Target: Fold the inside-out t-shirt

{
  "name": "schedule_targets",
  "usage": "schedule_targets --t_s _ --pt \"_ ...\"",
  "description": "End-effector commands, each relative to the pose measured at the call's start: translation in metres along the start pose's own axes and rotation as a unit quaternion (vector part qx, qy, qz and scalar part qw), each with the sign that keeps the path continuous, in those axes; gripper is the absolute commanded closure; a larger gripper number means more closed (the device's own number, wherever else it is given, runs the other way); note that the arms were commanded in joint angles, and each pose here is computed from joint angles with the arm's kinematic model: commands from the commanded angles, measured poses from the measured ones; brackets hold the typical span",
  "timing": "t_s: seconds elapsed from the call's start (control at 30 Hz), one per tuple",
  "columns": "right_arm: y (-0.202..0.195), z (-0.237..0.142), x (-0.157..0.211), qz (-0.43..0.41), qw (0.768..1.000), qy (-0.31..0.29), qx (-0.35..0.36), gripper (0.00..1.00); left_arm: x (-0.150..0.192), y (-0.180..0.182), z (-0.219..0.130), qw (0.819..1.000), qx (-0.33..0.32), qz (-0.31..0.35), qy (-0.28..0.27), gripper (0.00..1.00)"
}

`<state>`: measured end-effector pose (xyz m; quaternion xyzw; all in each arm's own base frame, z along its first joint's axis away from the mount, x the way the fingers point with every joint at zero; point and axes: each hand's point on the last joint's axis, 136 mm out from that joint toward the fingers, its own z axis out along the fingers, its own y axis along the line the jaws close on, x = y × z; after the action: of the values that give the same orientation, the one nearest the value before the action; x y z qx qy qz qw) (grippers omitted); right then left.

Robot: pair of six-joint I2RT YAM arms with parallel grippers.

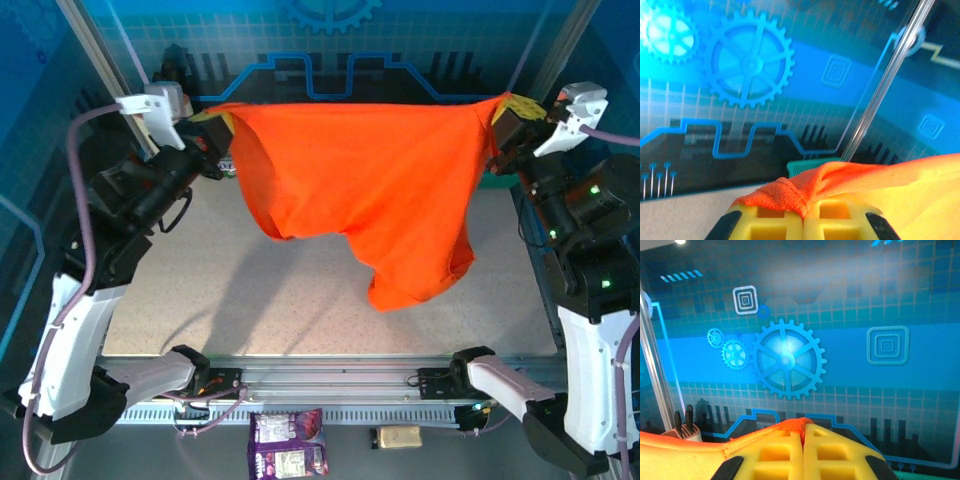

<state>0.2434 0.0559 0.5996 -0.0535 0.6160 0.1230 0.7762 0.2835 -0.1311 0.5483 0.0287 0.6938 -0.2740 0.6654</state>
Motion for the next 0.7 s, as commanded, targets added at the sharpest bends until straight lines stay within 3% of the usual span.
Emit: schedule_targets --t_s 0.0,0.13,0.27,0.43,0.67 --pt "0.015 -0.029 -0.047 -0.022 0.996 -0.08 -0.034 1.0 -0.018 0.003 -0.02 0.999 -0.007 0.003 -0.046 1.0" --pt "0.025 -0.033 -0.049 -0.011 0.994 -0.084 -0.063 1.0 -0.048 0.0 -0.054 0.994 -0.01 0.009 -0.105 1.0" --pt "0.022 -0.012 -0.032 0.015 0.996 -0.062 -0.063 1.0 -0.054 0.009 -0.052 0.994 -0.047 0.032 -0.099 1.0" --pt "0.017 0.049 0.026 0.053 0.996 0.019 -0.062 1.0 -0.022 0.036 -0.008 0.992 -0.109 0.057 -0.04 1.0" --pt "0.005 0.149 0.166 0.064 0.984 0.164 -0.027 1.0 0.061 0.117 0.078 0.975 -0.201 0.044 0.088 1.0"
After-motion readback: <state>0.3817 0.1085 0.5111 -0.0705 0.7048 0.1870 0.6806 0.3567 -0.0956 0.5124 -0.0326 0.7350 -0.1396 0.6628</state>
